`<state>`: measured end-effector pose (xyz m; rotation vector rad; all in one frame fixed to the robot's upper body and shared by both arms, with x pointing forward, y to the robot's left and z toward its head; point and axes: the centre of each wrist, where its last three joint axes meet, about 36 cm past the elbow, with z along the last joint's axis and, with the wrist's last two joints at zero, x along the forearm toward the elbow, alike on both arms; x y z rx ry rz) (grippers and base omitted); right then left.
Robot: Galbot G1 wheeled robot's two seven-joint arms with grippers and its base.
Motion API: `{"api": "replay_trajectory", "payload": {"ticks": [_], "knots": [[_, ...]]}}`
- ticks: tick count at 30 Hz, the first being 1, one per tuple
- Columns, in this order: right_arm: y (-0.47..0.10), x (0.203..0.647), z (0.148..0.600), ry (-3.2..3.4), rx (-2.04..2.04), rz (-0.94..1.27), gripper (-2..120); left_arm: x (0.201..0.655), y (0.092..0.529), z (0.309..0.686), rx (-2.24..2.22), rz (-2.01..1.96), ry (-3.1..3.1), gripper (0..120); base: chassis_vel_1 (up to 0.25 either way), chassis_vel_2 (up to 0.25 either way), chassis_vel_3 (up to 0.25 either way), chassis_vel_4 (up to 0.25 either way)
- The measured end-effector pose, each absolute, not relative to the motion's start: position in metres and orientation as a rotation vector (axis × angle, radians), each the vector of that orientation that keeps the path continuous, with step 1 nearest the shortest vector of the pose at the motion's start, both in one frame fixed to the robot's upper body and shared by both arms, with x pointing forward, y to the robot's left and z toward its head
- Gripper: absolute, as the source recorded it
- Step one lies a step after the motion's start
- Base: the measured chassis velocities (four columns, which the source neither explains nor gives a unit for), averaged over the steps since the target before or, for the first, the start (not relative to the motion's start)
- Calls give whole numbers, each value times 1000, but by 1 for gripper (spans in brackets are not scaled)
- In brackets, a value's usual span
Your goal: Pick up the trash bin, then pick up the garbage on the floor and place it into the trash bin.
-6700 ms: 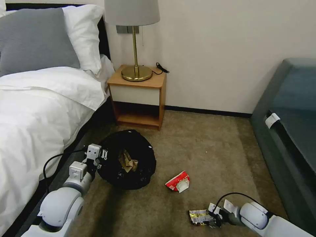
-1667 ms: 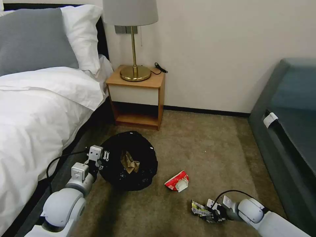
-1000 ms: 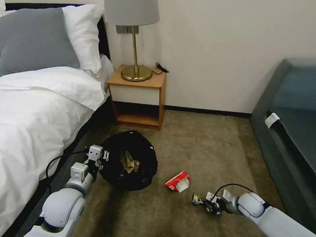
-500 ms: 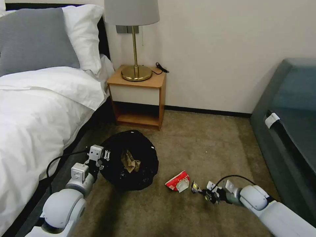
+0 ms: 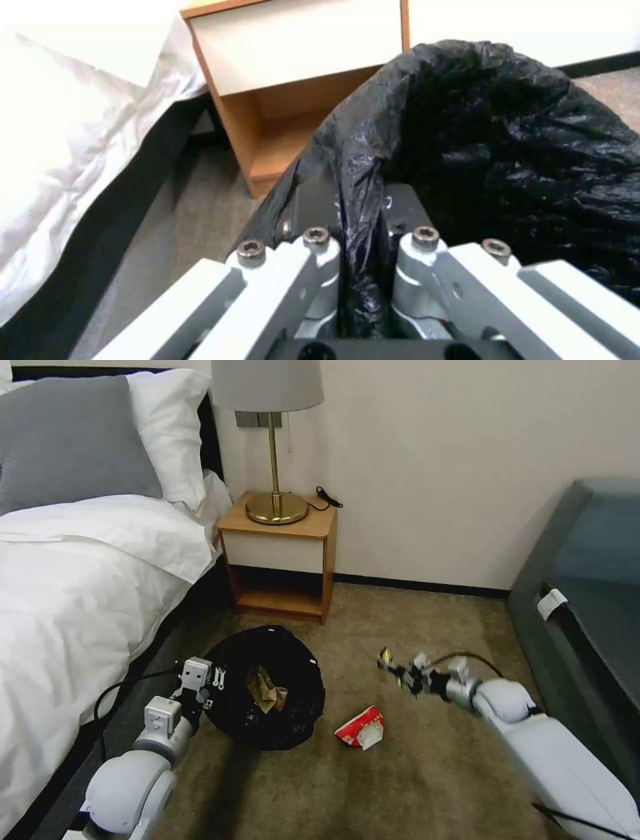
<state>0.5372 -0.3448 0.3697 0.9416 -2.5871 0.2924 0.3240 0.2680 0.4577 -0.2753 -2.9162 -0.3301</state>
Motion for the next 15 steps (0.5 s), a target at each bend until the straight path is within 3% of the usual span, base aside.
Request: {"api": "replay_trajectory", "payload": {"ticks": [7, 15], "knots": [[-285, 568, 405, -2801, 912, -59, 0, 327, 263, 455, -283, -328, -2922, 5, 0, 0, 0, 0], [-214, 550, 415, -2744, 1063, -503, 0, 328, 263, 457, -279, -327, -2933, 5, 0, 0, 0, 0]]}}
